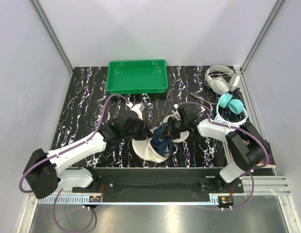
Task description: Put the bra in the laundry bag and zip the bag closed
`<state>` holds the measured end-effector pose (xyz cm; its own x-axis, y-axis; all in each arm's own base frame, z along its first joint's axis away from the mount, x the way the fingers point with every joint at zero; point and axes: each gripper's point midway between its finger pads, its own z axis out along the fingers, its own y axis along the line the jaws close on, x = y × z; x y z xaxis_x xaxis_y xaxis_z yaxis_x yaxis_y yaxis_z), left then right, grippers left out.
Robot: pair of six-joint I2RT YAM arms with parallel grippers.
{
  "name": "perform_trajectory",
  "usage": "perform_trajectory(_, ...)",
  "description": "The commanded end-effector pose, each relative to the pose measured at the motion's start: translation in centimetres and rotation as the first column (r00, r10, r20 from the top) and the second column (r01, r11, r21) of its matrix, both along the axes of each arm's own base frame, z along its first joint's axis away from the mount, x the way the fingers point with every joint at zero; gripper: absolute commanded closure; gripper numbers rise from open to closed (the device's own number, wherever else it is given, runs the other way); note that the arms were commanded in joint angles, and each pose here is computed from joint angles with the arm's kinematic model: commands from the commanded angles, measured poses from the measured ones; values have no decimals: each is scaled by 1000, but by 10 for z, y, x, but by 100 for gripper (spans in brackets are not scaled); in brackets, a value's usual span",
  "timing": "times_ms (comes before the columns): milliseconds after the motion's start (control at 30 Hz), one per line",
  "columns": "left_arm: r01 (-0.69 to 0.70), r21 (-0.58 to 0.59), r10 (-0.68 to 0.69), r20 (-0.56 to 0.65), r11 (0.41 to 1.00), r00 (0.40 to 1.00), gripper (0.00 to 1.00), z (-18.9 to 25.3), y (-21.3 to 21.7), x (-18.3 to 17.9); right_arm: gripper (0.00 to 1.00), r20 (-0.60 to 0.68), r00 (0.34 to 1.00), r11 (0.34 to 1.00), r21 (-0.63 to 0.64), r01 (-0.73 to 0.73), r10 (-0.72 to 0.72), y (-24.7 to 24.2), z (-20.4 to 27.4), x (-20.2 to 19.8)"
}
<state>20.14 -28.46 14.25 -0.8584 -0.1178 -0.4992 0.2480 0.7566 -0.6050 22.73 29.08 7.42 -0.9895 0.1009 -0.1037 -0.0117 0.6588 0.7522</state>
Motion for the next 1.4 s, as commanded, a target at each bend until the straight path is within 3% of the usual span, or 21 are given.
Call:
perform_trajectory(0, -12, -127, 19, 53, 992, 998, 100, 27, -9, 0, 100, -4, 958, 920, 277, 277, -287, 23, 35, 38)
perform_trajectory(167, -13, -148, 18, 33, 989, 999, 100, 22, -10, -4, 100, 6, 928, 891, 283, 356, -373, 30, 27, 41)
perform_trajectory(267, -23, -149, 29, 37, 989, 999, 93, 18, -6, -6, 100, 0, 927, 886, 294, 359, -376, 35, 20, 39)
perform_trajectory(400, -45, -157, 52, 44, 987, 998, 70, 19, 0, -7, 100, 12, 919, 881, 291, 373, -393, 35, 11, 42)
perform_trajectory(433, -54, -150, 62, 50, 987, 997, 56, 18, 2, -6, 100, 11, 922, 883, 293, 366, -386, 37, 9, 42)
perform_trajectory(533, -124, -93, 132, 89, 988, 987, 40, 22, 22, 3, 100, 10, 924, 885, 294, 362, -381, 40, 3, 44)
perform_trajectory(633, -215, -53, 219, 110, 975, 969, 36, 26, 54, 15, 100, 18, 931, 894, 287, 345, -365, 43, -1, 45)
perform_trajectory(800, -399, 57, 395, 76, 915, 916, 44, -9, 125, 41, 100, 20, 935, 897, 287, 335, -355, 43, -1, 44)
perform_trajectory(900, -404, 79, 404, 11, 912, 915, 53, -39, 138, 49, 100, 24, 937, 898, 296, 325, -348, 44, 3, 43)
perform_trajectory(1000, -378, 88, 382, -34, 922, 924, 63, -62, 132, 57, 100, 34, 941, 900, 305, 311, -337, 46, 7, 43)
perform_trajectory(1267, -328, 182, 357, -156, 927, 921, 72, -119, 123, 67, 100, 48, 951, 905, 326, 274, -305, 55, 18, 43)
perform_trajectory(1367, -290, 167, 322, -209, 942, 923, 76, -133, 112, 60, 100, 57, 952, 906, 329, 265, -299, 60, 21, 44)
